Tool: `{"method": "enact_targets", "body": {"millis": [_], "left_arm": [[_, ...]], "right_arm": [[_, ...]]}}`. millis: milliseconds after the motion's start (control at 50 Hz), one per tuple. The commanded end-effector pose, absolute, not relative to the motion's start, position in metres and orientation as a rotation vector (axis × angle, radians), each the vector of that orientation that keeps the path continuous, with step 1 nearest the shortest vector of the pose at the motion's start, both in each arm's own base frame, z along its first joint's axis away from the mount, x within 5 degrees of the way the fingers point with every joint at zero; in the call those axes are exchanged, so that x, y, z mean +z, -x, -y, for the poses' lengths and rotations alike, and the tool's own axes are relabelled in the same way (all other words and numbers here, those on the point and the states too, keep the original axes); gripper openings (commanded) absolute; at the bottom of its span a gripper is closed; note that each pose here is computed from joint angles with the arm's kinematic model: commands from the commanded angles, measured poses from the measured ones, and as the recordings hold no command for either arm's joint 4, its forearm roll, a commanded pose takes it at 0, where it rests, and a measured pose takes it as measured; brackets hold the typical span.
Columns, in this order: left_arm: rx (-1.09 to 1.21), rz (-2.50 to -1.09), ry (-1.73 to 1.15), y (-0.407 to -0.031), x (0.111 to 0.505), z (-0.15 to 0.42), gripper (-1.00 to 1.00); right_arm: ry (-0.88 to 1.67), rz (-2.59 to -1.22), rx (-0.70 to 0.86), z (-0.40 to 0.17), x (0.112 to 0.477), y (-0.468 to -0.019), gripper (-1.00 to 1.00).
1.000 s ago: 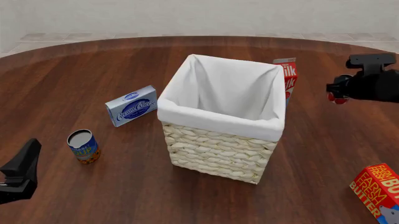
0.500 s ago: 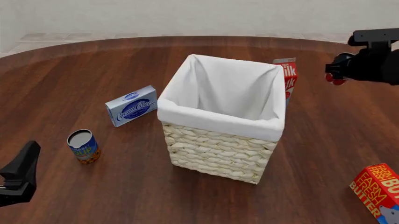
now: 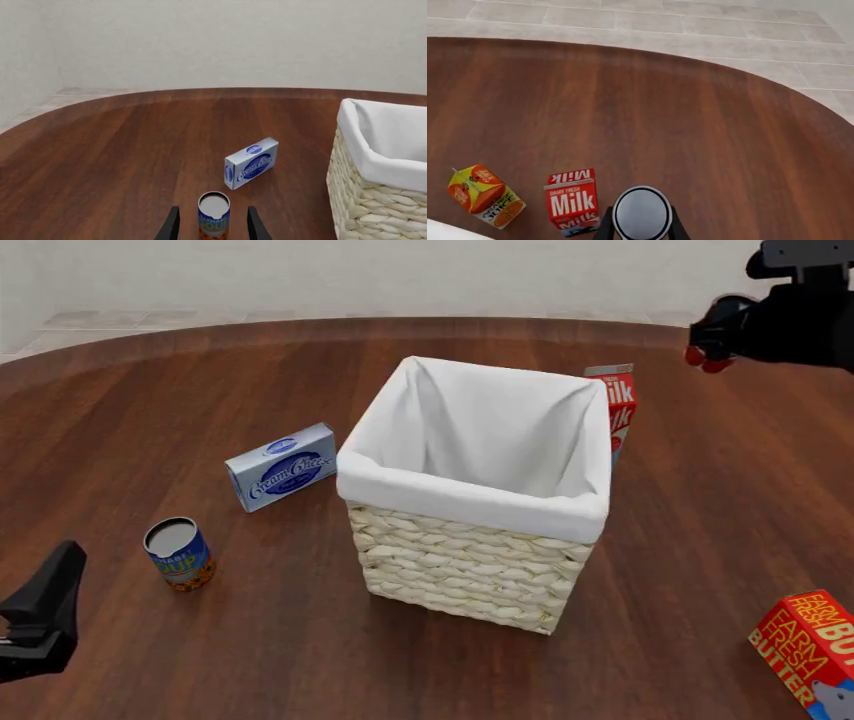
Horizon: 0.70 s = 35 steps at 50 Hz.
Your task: Pick up the alphabet soup and the tomato sauce, and put them in the basket.
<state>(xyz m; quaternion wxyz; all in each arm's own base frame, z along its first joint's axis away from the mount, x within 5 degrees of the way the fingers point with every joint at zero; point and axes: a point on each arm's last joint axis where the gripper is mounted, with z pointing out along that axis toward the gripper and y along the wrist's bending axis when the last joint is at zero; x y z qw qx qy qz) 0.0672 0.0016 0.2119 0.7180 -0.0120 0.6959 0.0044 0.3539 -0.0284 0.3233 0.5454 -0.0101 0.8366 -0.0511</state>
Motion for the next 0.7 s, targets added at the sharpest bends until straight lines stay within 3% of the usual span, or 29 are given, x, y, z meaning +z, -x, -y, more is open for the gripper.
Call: {"method": "enact_targets", "body": {"millis": [20,700], "left_arm": [[0.008,-1.538,0.028,-0.068,0.212,-0.002,1.0],[0.005,-1.53,0.034,-0.066,0.212,-0.002,1.0]], "right_arm": [[0.038,-1.923,-0.065,0.01,0.355,-0.34,-1.0],[0.162,-1.832,0.054,-0.039,0.402,-0.308,-1.0]]}}
